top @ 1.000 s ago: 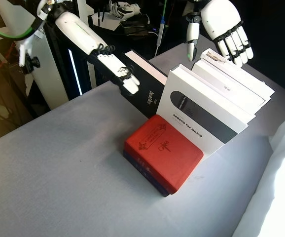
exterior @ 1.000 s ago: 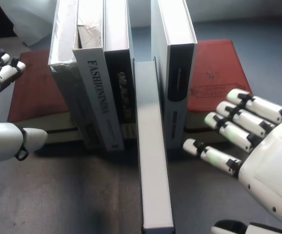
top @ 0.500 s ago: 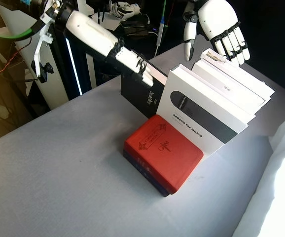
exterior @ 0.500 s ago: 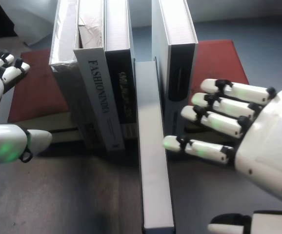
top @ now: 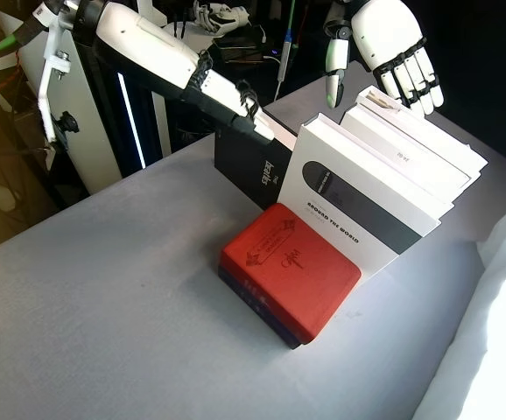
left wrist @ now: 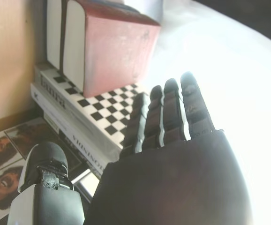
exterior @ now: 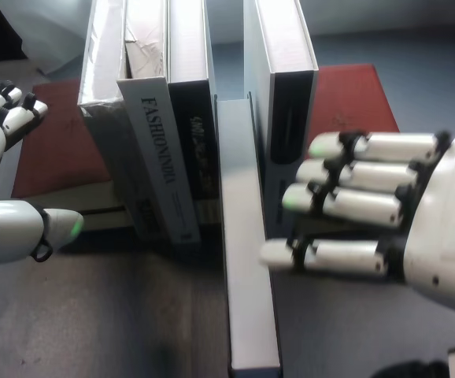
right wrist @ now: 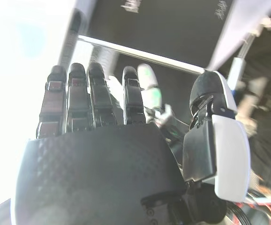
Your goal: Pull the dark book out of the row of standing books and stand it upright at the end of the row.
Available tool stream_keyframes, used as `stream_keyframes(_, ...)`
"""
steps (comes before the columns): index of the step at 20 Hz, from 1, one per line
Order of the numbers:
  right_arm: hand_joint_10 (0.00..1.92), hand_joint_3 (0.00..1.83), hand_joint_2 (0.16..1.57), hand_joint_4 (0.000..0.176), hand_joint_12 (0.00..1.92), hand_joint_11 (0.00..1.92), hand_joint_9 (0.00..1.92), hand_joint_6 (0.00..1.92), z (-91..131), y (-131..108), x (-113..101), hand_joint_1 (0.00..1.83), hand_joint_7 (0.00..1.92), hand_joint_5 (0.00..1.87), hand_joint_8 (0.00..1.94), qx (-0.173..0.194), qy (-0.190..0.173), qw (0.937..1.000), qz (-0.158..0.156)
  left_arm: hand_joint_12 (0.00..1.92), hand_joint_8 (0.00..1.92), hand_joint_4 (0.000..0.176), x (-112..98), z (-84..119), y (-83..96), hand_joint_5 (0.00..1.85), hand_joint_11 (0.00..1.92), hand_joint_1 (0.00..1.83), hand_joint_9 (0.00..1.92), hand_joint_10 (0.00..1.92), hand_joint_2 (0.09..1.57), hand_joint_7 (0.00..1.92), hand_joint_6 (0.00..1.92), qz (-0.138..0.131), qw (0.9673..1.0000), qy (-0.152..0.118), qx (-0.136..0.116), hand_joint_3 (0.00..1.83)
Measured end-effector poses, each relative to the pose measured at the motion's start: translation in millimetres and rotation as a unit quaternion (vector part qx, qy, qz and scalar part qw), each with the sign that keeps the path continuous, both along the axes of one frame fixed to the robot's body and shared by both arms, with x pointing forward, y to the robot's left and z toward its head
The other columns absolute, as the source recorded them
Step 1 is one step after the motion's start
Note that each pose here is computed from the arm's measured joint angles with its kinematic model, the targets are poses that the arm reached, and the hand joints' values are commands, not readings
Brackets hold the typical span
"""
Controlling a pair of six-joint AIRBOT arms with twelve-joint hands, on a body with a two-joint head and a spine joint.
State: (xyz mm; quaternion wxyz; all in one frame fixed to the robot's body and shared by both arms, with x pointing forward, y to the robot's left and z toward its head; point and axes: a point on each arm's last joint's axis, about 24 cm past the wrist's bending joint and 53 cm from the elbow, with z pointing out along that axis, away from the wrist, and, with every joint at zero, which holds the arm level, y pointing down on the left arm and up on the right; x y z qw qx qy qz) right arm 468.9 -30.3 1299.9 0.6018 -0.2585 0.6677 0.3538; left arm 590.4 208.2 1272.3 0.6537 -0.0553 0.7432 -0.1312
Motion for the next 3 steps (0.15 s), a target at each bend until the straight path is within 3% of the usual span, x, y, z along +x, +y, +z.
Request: stream_keyframes(3, 0.0, 0.0, 1.12, 0.0, 0.0, 0.0, 0.0, 0.01, 1.8, 3.4, -4.3, 0.0, 0.02, 0.03, 0.0, 0.001, -0.001, 0.9999, 0.012, 0.01, 0.0, 0.0, 0.0, 0.1, 0.0, 0.04, 0.01, 0.0, 0.0, 0.0, 1.12, 0.02, 0.0, 0.0, 1.0, 0.0, 0.0, 0.0)
